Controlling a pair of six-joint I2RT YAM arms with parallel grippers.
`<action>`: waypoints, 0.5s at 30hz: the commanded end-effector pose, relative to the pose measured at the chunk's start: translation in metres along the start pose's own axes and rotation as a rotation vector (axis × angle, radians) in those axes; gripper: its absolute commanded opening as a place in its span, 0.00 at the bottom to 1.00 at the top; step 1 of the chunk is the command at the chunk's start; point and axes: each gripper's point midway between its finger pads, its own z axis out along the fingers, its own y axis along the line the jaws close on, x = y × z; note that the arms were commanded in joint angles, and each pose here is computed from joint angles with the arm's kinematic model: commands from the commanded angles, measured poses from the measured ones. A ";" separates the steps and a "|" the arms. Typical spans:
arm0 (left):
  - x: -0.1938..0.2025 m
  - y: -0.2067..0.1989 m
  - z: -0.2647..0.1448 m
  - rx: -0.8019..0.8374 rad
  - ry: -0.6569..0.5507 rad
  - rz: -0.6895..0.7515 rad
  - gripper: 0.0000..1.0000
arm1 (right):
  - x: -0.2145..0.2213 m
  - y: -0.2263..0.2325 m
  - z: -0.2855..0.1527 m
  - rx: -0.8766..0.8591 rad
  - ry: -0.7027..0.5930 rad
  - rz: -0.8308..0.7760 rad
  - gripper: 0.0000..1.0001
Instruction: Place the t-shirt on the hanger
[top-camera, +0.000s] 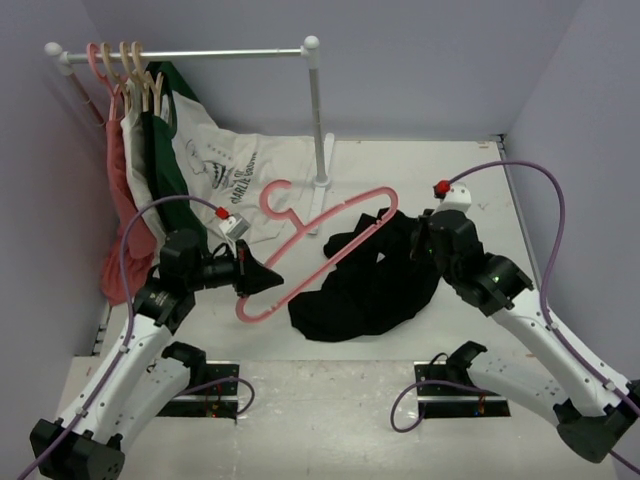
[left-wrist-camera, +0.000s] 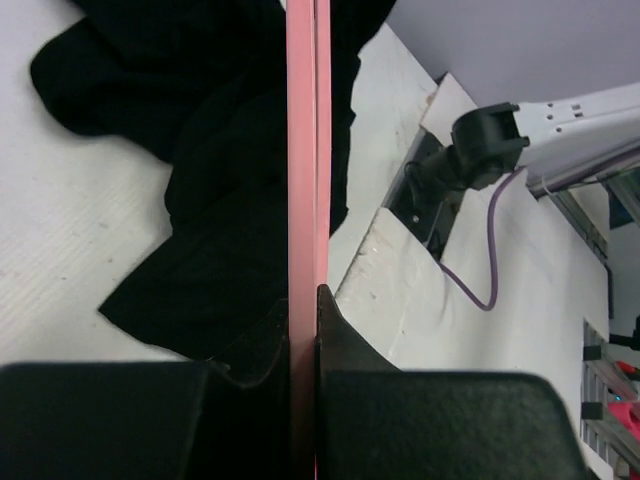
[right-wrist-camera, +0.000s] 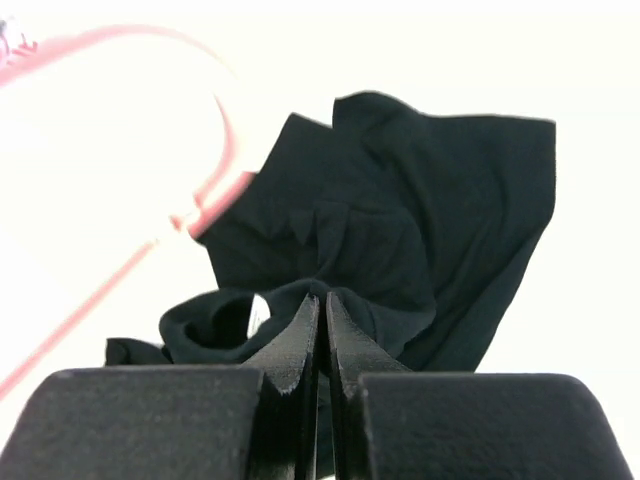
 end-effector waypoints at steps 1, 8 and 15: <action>0.009 -0.022 0.003 0.111 0.020 0.003 0.00 | -0.050 -0.003 -0.009 0.034 -0.160 0.010 0.00; 0.022 -0.027 0.011 0.146 0.041 -0.014 0.00 | -0.072 0.010 -0.008 -0.004 -0.182 0.011 0.00; 0.022 -0.022 0.017 0.083 0.014 -0.018 0.00 | -0.078 0.013 -0.005 0.007 -0.177 0.001 0.00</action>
